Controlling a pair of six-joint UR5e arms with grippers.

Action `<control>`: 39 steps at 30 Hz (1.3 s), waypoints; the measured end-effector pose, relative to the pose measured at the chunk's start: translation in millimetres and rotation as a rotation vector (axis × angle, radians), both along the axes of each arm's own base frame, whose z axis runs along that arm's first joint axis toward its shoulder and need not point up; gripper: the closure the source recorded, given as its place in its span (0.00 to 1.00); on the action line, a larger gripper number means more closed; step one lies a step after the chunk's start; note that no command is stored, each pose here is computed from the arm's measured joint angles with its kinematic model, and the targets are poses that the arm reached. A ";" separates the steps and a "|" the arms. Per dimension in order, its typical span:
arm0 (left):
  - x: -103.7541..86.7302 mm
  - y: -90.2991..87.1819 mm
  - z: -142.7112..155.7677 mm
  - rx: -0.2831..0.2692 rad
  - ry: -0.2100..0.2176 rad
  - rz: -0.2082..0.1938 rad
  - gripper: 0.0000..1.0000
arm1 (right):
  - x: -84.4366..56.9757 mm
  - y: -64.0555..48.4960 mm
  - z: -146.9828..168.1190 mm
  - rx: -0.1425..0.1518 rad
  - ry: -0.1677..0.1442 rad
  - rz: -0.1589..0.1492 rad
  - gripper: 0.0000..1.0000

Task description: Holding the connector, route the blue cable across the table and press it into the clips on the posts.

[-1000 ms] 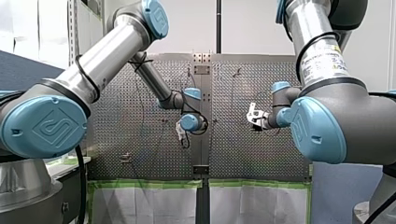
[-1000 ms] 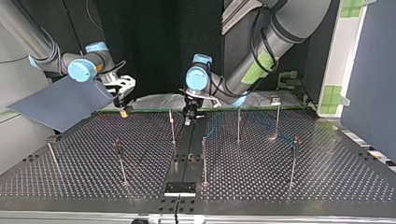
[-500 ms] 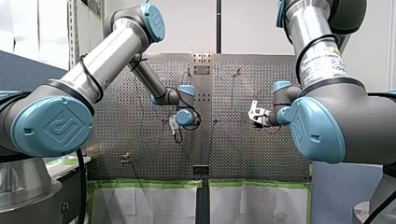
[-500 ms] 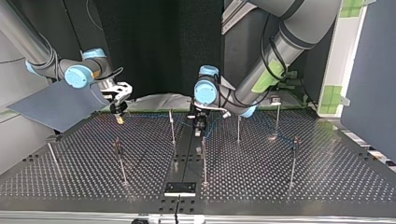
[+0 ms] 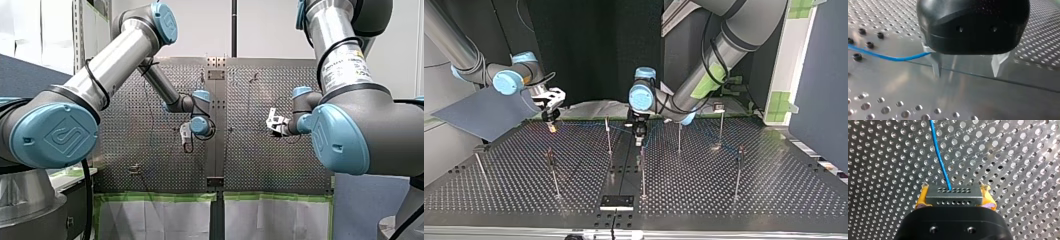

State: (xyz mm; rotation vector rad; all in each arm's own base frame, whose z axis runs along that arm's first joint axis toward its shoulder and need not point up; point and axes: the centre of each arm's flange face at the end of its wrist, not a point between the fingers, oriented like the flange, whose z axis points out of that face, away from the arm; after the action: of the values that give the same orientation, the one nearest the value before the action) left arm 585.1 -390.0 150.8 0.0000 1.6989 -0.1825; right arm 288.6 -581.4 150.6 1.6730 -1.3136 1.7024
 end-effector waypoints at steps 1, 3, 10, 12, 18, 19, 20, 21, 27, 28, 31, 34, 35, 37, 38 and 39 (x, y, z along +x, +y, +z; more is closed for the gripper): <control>-1.4 0.3 0.5 0.009 0.007 0.003 0.00 | 0.0 0.1 0.1 0.001 0.001 0.000 1.00; -5.9 0.0 4.3 0.029 0.018 0.005 0.00 | -0.2 0.8 0.4 0.006 0.003 0.000 1.00; -32.2 -5.3 23.6 0.059 0.046 -0.027 0.00 | -0.5 3.2 4.0 0.022 0.008 0.001 1.00; -41.0 -7.2 29.1 0.060 0.046 -0.041 0.00 | -0.6 3.5 7.6 0.018 0.008 0.001 1.00; -64.7 -8.3 44.8 0.060 0.032 -0.061 0.00 | -0.8 3.5 14.0 0.010 0.006 0.001 1.00; -68.3 -8.0 47.1 0.061 0.030 -0.061 0.00 | -0.8 3.5 14.3 0.009 0.006 0.001 1.00; -72.0 -7.7 49.0 0.063 0.029 -0.060 0.00 | -0.8 3.5 14.5 0.009 0.006 0.001 1.00; -77.0 -7.3 51.6 0.066 0.028 -0.058 0.00 | -0.8 3.6 14.6 0.009 0.007 0.001 1.00; -108.0 -13.4 61.0 0.080 0.029 -0.066 0.00 | -1.0 4.7 15.2 0.016 0.009 0.001 1.00; -112.8 -15.3 60.8 0.077 0.030 -0.070 0.00 | -1.1 4.7 15.2 0.016 0.009 0.001 1.00; -128.8 -21.9 55.9 0.063 0.034 -0.077 0.00 | -1.2 5.2 15.0 0.019 0.010 0.001 1.00; -143.0 -32.4 53.2 0.034 0.023 -0.080 0.00 | -1.3 5.4 15.0 0.021 0.010 0.000 1.00; -146.5 -36.6 53.8 0.025 0.017 -0.084 0.00 | -1.3 5.4 15.0 0.022 0.010 0.000 1.00; -153.0 -46.9 57.0 0.002 0.005 -0.094 0.00 | -1.4 5.4 14.9 0.022 0.010 -0.002 1.00; -155.2 -51.3 58.7 -0.008 0.001 -0.099 0.00 | -1.5 5.4 14.9 0.023 0.010 -0.002 1.00; -158.0 -57.1 61.7 -0.020 -0.005 -0.104 0.00 | -1.6 5.4 14.9 0.023 0.010 -0.003 1.00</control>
State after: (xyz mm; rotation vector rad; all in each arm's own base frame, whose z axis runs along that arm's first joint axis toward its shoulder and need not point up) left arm 427.1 -447.1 212.5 0.0742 1.6930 -0.2771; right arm 287.0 -576.0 165.5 1.6893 -1.3356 1.6814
